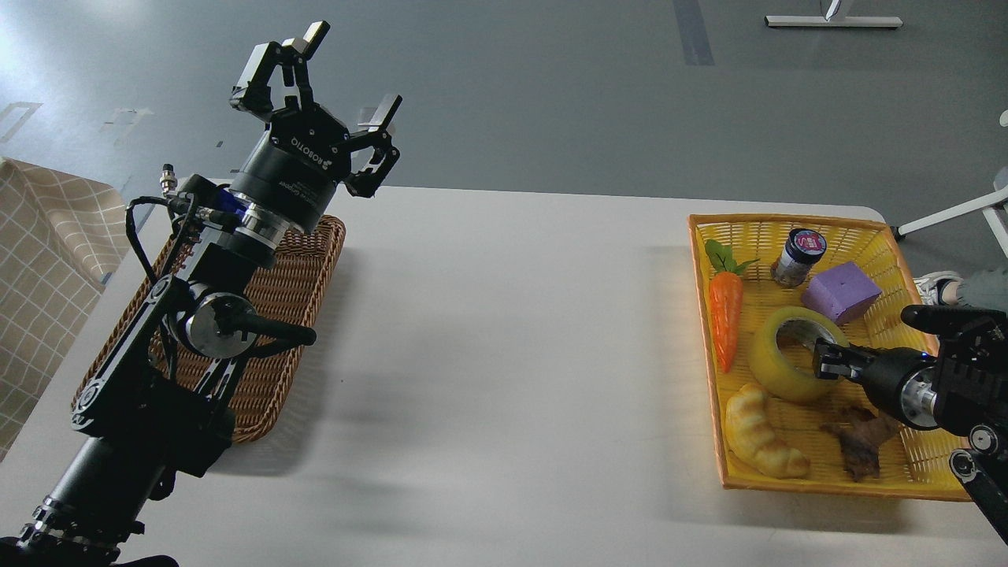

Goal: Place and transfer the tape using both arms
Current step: 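Lift the tape roll out of the tray and carry it toward the table center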

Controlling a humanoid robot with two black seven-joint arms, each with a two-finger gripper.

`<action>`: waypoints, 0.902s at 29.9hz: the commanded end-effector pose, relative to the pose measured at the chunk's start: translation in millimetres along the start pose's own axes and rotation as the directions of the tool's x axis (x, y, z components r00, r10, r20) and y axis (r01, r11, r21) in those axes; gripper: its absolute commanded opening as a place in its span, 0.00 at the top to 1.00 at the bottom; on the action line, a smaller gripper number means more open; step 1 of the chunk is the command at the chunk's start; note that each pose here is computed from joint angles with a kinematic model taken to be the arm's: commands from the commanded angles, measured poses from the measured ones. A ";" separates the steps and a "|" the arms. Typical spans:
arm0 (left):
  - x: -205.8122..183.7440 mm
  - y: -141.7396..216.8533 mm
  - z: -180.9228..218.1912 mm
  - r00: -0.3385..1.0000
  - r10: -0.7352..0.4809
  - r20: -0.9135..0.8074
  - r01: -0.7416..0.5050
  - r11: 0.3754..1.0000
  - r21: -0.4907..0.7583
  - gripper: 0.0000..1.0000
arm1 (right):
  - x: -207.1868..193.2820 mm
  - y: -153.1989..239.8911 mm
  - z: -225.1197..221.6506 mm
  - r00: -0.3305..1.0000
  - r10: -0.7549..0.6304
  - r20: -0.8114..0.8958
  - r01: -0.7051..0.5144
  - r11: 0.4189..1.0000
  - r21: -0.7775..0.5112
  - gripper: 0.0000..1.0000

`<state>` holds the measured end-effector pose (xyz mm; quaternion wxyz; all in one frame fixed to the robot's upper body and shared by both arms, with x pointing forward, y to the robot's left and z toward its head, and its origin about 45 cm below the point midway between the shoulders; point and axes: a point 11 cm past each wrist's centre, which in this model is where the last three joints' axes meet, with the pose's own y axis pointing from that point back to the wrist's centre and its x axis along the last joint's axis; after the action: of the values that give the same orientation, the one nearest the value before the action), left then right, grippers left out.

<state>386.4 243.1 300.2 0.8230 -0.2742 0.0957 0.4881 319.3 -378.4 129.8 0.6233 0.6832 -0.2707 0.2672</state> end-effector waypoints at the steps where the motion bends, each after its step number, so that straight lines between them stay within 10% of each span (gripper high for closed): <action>1: 1.3 0.6 -0.3 1.000 0.009 0.002 -0.009 1.000 0.002 0.02 | 0.2 -0.1 -1.0 1.000 0.001 0.003 -0.001 1.000 0.004 0.81; 27: 3.4 3.4 -5.5 1.000 0.026 -0.001 -0.026 1.000 0.016 0.02 | 117.7 54.4 -27.7 0.960 0.260 0.107 -0.276 0.941 0.194 0.82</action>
<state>386.0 245.3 293.8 0.8181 -0.2676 0.1020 0.4988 348.6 -367.7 226.9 0.5168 0.7141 -0.3440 0.3236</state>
